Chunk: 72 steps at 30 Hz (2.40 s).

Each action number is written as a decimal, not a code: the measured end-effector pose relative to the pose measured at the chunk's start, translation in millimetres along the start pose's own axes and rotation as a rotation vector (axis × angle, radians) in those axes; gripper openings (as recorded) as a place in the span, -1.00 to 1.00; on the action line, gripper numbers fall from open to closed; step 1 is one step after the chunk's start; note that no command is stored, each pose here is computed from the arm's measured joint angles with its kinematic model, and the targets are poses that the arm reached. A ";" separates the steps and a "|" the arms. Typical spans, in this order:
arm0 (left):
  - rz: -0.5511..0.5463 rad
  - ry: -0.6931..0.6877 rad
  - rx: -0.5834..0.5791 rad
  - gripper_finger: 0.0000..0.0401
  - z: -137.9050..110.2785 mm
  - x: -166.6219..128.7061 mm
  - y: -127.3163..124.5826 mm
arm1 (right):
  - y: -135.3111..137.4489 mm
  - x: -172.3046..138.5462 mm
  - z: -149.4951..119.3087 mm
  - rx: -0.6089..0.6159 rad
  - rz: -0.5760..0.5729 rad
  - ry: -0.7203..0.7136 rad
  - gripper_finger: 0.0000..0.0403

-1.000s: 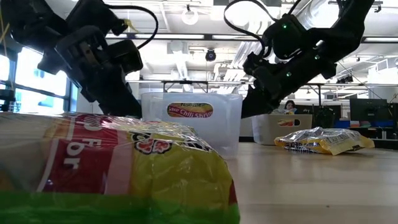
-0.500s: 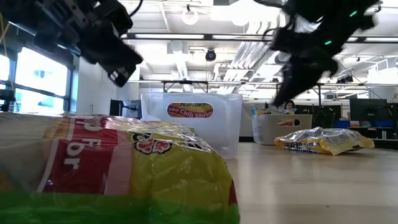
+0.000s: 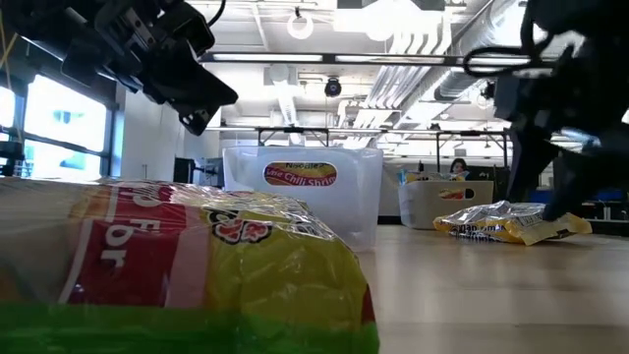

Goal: Sort Maruchan noodles
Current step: Put the yellow noodle pack into the black bin

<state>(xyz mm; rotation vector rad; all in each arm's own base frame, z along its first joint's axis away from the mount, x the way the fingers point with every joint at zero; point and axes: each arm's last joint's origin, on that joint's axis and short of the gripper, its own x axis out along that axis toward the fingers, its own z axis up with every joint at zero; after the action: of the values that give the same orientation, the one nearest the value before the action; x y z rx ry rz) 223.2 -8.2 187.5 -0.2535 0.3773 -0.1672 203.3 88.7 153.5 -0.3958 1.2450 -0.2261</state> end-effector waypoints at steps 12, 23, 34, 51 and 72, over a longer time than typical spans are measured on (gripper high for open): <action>0.045 -0.034 -0.005 -1.00 2.7 -0.2 1.5 | -1.4 38.8 12.3 -0.058 -0.043 0.060 -0.15; 0.162 -0.101 0.052 -0.96 25.4 -4.7 22.6 | -18.9 18.8 43.4 -0.009 0.116 -0.026 -0.97; 0.178 -0.073 0.265 -0.54 65.7 4.6 27.6 | -76.9 -39.0 71.0 0.234 0.423 -0.247 -0.99; 0.026 0.016 0.471 -0.12 82.2 91.3 9.2 | -108.8 -70.8 93.3 0.270 0.660 -0.528 -1.00; -0.008 -0.011 0.600 -0.20 88.3 102.4 -3.0 | -122.4 -77.8 107.5 0.222 0.603 -0.754 -1.00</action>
<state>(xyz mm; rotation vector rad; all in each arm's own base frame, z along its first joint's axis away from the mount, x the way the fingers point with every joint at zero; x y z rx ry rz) 350.7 -13.6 232.7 0.3353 0.3003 -0.2776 286.9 24.7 300.0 0.1046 0.5388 0.2862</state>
